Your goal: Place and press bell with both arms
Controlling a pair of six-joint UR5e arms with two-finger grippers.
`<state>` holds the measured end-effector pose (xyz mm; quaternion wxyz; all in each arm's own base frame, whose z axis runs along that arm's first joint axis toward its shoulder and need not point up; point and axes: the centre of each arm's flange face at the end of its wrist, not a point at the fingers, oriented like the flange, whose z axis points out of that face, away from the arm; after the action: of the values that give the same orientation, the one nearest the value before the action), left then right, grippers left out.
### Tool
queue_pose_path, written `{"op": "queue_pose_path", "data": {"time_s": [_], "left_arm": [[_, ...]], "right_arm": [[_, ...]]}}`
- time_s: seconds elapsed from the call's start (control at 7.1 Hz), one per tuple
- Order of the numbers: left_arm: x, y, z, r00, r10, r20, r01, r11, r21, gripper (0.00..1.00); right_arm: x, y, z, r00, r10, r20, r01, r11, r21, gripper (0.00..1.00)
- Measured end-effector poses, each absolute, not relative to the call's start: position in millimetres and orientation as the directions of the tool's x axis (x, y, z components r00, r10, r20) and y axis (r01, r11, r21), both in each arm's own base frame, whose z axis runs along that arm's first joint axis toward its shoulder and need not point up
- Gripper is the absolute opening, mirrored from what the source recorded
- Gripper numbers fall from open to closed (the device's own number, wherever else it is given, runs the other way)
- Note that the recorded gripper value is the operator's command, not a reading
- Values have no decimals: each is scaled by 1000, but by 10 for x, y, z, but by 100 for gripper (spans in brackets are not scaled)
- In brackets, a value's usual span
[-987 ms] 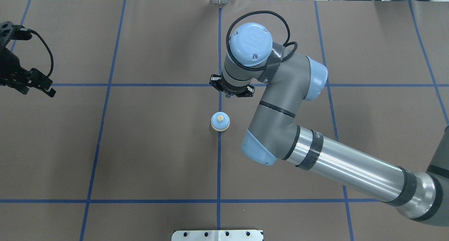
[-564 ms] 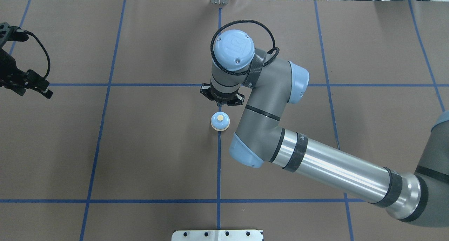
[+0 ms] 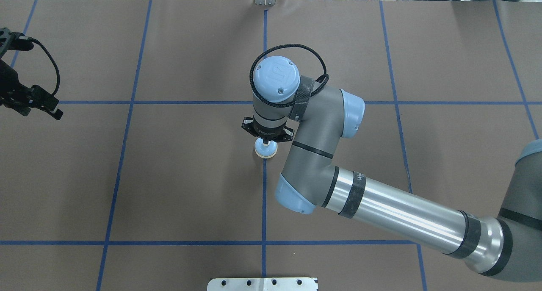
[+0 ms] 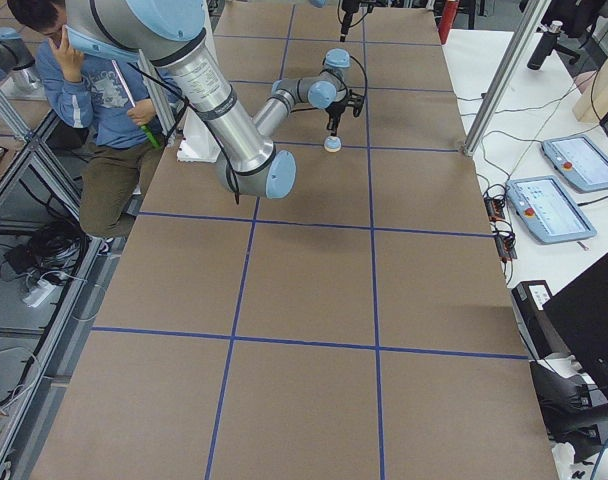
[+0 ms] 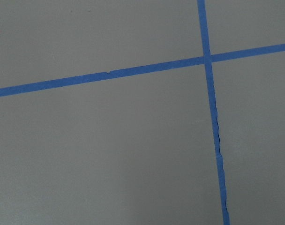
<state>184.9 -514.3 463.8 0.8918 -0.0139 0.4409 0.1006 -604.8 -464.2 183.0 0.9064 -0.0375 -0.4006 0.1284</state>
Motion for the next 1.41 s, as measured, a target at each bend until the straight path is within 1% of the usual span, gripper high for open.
{"op": "queue_pose_path", "data": {"time_s": [0.28, 0.56, 0.85, 0.99, 1.13, 1.41], "left_arm": [[1835, -5115, 4635, 591, 168, -789, -191, 979, 66, 99], [1832, -5108, 4631, 591, 168, -789, -191, 979, 66, 99], [1836, -5107, 4637, 591, 167, -789, -191, 979, 64, 99], [1837, -5107, 4638, 592, 167, -789, -191, 979, 64, 99], [1835, -5108, 4636, 591, 167, -789, -191, 979, 64, 99], [1803, -5125, 4620, 591, 166, -789, -185, 980, 68, 99]], "right_arm": [[-6107, -4664, 1904, 659, 265, 704, -201, 964, -175, 0], [-6094, -4645, 1818, 649, 261, 714, -189, 965, -181, 0], [-5836, -4671, 1631, 620, 270, 737, -167, 963, -211, 0], [-5570, -4695, 1647, 615, 284, 736, -176, 959, -222, 0], [-5197, -4677, 1813, 609, 281, 742, -185, 960, -212, 0], [-4340, -4674, 2369, 618, 218, 755, -162, 975, -149, 0]]}}
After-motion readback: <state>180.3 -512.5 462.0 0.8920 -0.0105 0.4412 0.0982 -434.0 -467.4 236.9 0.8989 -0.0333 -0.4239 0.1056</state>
